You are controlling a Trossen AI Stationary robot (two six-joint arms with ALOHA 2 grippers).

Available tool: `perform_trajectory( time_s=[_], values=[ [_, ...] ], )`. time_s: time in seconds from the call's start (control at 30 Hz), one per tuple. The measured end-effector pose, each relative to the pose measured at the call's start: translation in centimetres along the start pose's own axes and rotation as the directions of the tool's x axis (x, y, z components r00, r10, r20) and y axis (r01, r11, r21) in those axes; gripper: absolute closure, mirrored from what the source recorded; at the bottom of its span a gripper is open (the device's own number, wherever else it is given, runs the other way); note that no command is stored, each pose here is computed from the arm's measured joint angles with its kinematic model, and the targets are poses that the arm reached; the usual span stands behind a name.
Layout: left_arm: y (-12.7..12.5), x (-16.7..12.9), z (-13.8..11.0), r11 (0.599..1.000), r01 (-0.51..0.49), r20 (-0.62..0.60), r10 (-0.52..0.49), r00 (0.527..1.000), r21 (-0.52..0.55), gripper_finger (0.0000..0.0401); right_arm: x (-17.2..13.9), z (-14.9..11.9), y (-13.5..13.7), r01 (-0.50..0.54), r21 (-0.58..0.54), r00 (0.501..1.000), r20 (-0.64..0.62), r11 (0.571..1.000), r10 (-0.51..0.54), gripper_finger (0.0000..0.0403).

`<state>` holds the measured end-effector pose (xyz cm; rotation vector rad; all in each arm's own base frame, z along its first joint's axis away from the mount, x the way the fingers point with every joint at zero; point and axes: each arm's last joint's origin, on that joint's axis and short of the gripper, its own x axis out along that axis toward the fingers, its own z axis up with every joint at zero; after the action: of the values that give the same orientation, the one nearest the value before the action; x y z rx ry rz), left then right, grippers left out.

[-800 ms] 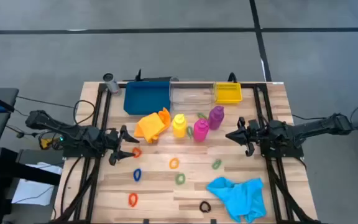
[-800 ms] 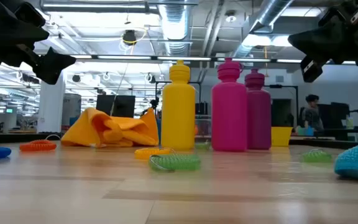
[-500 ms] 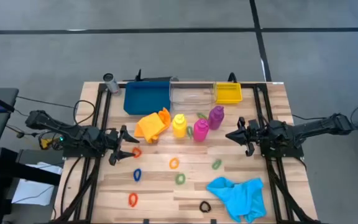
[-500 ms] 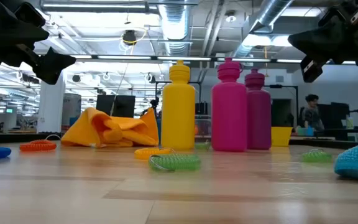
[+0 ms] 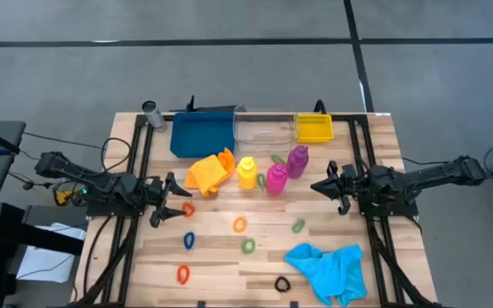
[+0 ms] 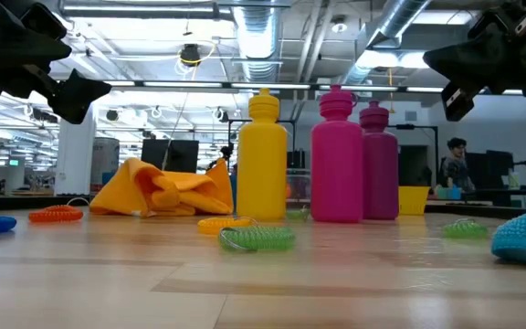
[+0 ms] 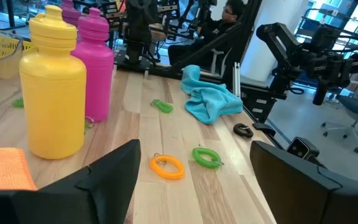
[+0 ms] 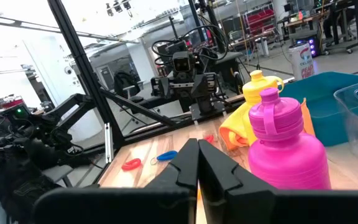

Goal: Pick & Place Sports Items

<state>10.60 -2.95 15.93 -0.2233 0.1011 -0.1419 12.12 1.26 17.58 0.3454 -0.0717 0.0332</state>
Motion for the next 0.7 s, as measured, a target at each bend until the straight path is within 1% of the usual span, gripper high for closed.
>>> perform_trajectory(
  time_s=[0.7],
  values=[
    [0.01,0.00,0.00,1.000,-0.004,0.001,0.004,1.000,0.000,0.0101,0.00,0.00,0.00,0.000,0.000,1.000,0.000,1.000,0.000,0.0403]
  ],
)
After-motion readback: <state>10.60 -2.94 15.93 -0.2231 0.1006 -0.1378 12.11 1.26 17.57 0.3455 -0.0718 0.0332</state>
